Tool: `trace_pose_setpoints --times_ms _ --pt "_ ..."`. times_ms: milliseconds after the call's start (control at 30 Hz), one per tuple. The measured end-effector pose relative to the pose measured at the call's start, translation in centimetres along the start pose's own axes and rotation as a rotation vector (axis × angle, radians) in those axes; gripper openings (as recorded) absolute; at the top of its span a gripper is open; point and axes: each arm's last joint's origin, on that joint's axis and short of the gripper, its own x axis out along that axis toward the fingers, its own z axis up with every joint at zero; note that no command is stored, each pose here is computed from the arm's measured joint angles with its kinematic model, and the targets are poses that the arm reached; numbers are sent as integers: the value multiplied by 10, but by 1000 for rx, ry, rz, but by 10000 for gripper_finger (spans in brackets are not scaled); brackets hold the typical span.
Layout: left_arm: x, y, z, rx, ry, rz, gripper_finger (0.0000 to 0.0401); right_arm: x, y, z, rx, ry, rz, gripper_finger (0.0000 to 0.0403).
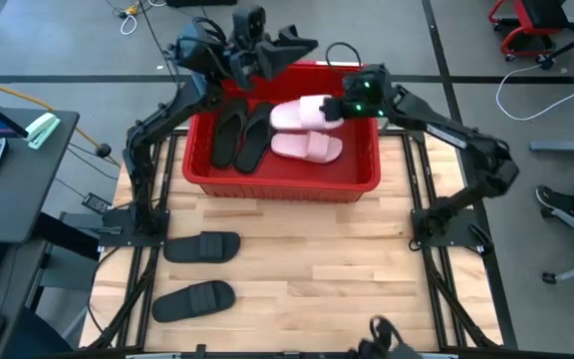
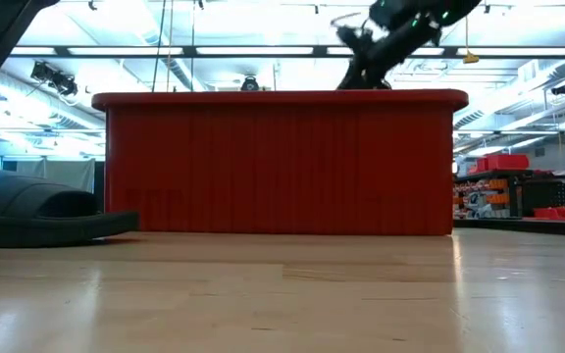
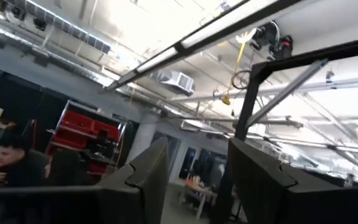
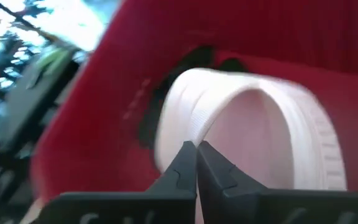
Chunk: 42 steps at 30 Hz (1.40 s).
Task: Pick and place slides into bin
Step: Put the pink slide into the red bin, then put the top black slide into the red bin
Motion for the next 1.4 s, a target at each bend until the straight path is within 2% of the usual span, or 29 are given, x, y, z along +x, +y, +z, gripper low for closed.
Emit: trace_pose_setpoints --times_ms 167,400,567,667,767,900,1033,1167,1400 --pt "-18 -1 22 48 43 -20 172 25 -26 12 25 -21 -130 0" --pt "-33 -6 42 97 71 -23 172 64 -69 5 74 40 -259 0" --pt "-40 -6 50 118 76 -13 172 83 -84 -1 22 39 -348 3" --pt "-44 -3 53 119 86 -7 172 88 -89 0 -21 32 -351 13" --pt "-45 -2 54 121 90 -3 172 93 -98 0 -2 49 -315 32" --pt "-45 -2 54 120 91 -4 172 102 -111 -4 31 79 -326 66" --pt "-45 -2 53 120 94 -6 172 104 -114 -6 54 94 -321 101" --pt "-45 -2 53 120 96 -7 172 93 -104 1 7 49 -332 128" --pt "-46 -1 54 119 95 -3 172 59 -76 21 -74 -70 -277 139"
